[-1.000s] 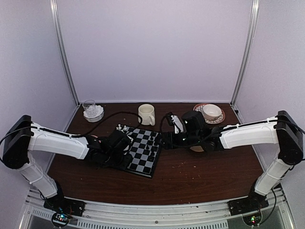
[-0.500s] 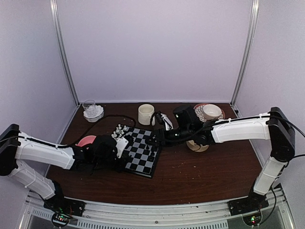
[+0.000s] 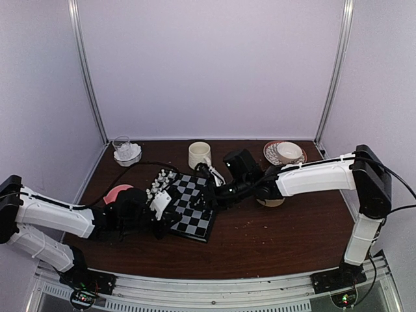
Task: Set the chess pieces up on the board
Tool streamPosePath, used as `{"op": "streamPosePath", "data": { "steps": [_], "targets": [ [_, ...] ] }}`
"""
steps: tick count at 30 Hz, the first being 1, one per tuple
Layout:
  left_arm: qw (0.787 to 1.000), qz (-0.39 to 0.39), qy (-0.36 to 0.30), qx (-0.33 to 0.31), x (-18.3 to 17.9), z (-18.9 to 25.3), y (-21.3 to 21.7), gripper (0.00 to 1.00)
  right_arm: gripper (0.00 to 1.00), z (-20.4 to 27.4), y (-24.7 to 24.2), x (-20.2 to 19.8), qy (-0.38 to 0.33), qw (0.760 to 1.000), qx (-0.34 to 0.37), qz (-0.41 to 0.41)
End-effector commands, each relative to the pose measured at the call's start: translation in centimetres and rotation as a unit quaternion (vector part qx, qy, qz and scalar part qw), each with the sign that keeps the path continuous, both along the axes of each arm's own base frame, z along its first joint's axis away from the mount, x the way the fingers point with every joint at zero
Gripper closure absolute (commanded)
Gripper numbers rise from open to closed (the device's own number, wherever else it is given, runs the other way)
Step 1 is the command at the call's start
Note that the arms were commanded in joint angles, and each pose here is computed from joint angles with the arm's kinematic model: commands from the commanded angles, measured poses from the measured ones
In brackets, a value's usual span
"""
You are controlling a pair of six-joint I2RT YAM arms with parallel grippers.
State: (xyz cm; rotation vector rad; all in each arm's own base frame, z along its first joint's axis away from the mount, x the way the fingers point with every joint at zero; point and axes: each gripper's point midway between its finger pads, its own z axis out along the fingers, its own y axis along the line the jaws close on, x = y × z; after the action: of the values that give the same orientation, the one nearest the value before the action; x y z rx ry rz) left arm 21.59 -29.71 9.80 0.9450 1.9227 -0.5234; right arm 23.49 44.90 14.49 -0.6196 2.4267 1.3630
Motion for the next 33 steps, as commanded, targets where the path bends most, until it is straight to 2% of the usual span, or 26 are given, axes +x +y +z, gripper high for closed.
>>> {"op": "streamPosePath", "data": {
  "steps": [1, 5, 13, 18, 26, 33],
  "targets": [
    [0.998, -0.033, -0.039, -0.043, -0.1, 2.6, -1.1, 0.84, 0.54, 0.6, 1.2, -0.6, 0.018, 1.0, 0.017, 0.013],
    [0.997, -0.039, -0.042, -0.045, -0.2, 2.6, -1.3, 0.84, 0.54, 0.1, 1.3, -0.7, 0.016, 1.0, 0.002, 0.013],
    [0.995, -0.075, -0.045, -0.053, -1.1, 2.8, -2.0, 0.84, 0.59, 0.3, 2.5, -1.0, 0.044, 0.998, 0.033, 0.023],
    [0.994, -0.082, -0.05, -0.055, -1.3, 2.8, -2.1, 0.84, 0.6, -0.1, 2.8, -1.1, 0.055, 0.998, 0.034, 0.023],
    [0.993, -0.084, -0.056, -0.057, -1.3, 3.1, -2.1, 0.84, 0.68, 0.0, 3.2, -1.4, 0.073, 0.996, 0.048, 0.032],
    [0.993, -0.081, -0.059, -0.059, -1.3, 3.3, -2.0, 0.84, 0.7, -0.1, 3.6, -1.8, 0.087, 0.994, 0.056, 0.038]
  ]
}}
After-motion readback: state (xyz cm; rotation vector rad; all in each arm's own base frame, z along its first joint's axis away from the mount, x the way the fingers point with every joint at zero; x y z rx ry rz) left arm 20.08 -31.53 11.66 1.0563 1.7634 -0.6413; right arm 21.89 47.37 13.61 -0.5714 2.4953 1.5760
